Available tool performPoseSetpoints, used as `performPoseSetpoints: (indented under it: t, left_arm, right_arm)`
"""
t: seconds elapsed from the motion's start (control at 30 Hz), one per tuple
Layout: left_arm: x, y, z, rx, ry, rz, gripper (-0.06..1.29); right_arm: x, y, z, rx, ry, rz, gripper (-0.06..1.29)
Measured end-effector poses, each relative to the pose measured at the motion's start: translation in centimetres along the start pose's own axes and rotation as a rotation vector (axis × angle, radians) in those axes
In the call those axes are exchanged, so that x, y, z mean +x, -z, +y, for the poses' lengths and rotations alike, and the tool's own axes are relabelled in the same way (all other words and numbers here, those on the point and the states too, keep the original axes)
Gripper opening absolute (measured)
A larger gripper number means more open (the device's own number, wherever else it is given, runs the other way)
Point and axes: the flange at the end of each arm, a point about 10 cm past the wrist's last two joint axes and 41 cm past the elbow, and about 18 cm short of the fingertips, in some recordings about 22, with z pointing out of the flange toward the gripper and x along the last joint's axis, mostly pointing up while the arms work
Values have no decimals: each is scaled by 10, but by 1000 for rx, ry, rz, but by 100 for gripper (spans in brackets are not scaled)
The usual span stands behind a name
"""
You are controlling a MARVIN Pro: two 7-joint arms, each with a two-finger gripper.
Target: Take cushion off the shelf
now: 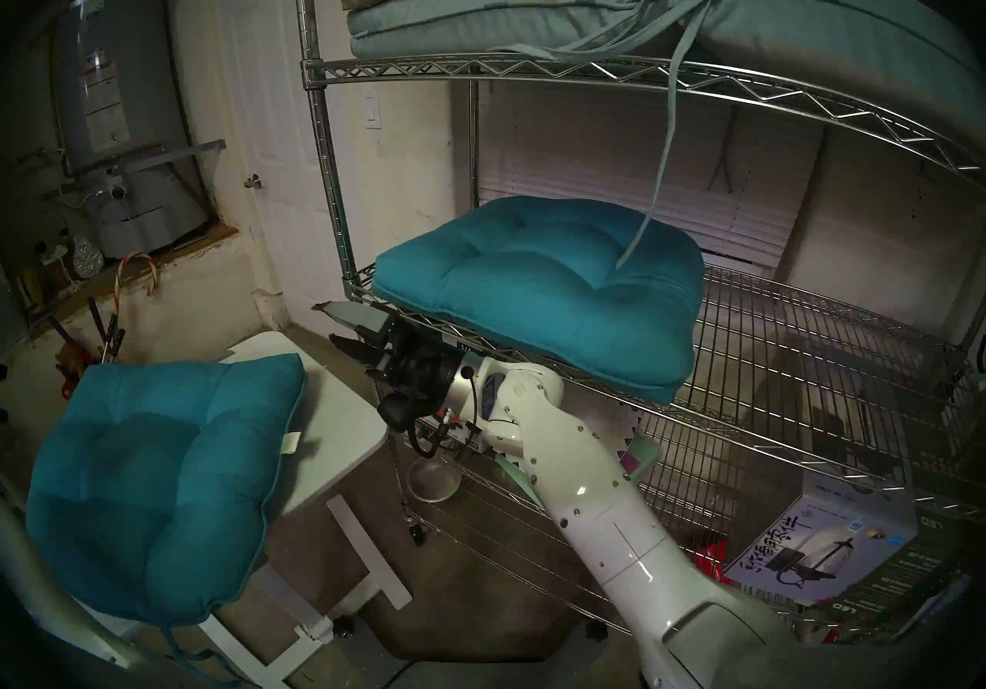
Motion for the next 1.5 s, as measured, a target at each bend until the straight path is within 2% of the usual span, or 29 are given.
performPoseSetpoints:
  t: [0.3,0.7,0.87,1.43,1.47,1.5]
  left_arm:
    - [0,0,0,0,0,0,31]
    - [0,0,0,0,0,0,31]
    - [0,0,0,0,-1,0,31]
    - [2,-1,0,-1,-7,9,31]
    - [4,-3,1,-4,-8,20,67]
    - [7,-6,2,-7,-9,33,110]
  right_arm:
    - [8,21,15,8,26,-27,122]
    - [19,41,36,60,54,-80,122]
    - [21,53,41,117,68,-119,122]
    - [26,118,56,386,69,-291,122]
    - [26,124,59,412,65,-310,122]
    - [26,129,61,431,62,-325,122]
